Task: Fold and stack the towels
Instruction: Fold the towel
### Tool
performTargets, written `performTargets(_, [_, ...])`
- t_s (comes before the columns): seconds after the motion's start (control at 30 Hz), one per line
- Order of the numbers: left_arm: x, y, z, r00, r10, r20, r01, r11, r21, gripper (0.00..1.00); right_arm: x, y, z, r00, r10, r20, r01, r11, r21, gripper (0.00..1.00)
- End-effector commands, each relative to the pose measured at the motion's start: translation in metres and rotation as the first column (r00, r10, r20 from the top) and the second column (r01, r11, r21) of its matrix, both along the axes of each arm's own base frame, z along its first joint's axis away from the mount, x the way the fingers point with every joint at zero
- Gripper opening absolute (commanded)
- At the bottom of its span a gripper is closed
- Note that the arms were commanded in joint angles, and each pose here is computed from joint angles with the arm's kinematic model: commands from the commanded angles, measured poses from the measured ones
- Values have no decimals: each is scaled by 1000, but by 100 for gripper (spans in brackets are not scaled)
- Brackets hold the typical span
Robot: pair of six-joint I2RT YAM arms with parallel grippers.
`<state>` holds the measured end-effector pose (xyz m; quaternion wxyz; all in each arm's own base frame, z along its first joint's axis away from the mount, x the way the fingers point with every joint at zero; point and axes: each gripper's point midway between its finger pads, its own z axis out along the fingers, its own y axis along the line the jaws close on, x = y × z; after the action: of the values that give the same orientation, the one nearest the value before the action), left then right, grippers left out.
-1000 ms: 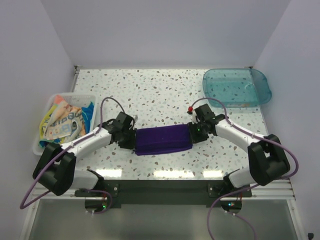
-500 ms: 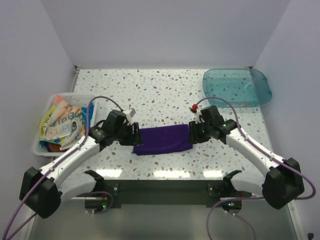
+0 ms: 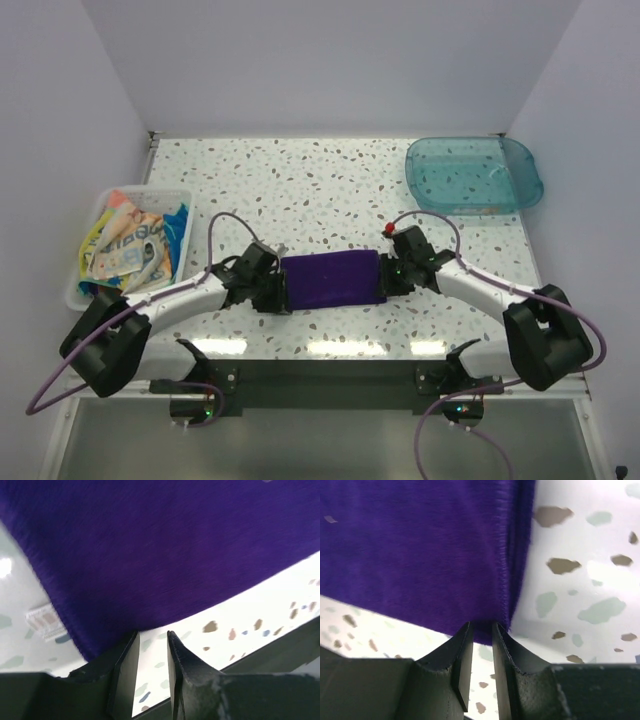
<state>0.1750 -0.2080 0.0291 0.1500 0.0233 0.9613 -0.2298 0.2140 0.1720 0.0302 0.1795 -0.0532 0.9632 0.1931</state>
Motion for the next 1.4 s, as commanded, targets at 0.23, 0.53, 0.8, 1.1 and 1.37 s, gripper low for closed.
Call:
performTargets(0.23, [-8,8,-7,996,91,-10,-91,996,-8,35,21,-29,15,982,-155,112,164,984,-76,27])
performTargets(0.53, [40,-9,85,974,118,194,-105,991,-78,49,75,7,70,968,-36,250,38,999,-3,31])
performTargets(0.8, [49,-9,38,981,124,152,-125,992,-3,40,119,13,35,968,-73,240,84,996,-38,28])
performTargets(1.1, [4,8,-23,992,126,-11,-125,991,37,39,129,-19,3,973,-165,164,174,984,-44,32])
performTargets(1.37, [35,13,28,979,155,134,-166,984,70,48,105,-18,45,979,-50,195,61,997,-47,39])
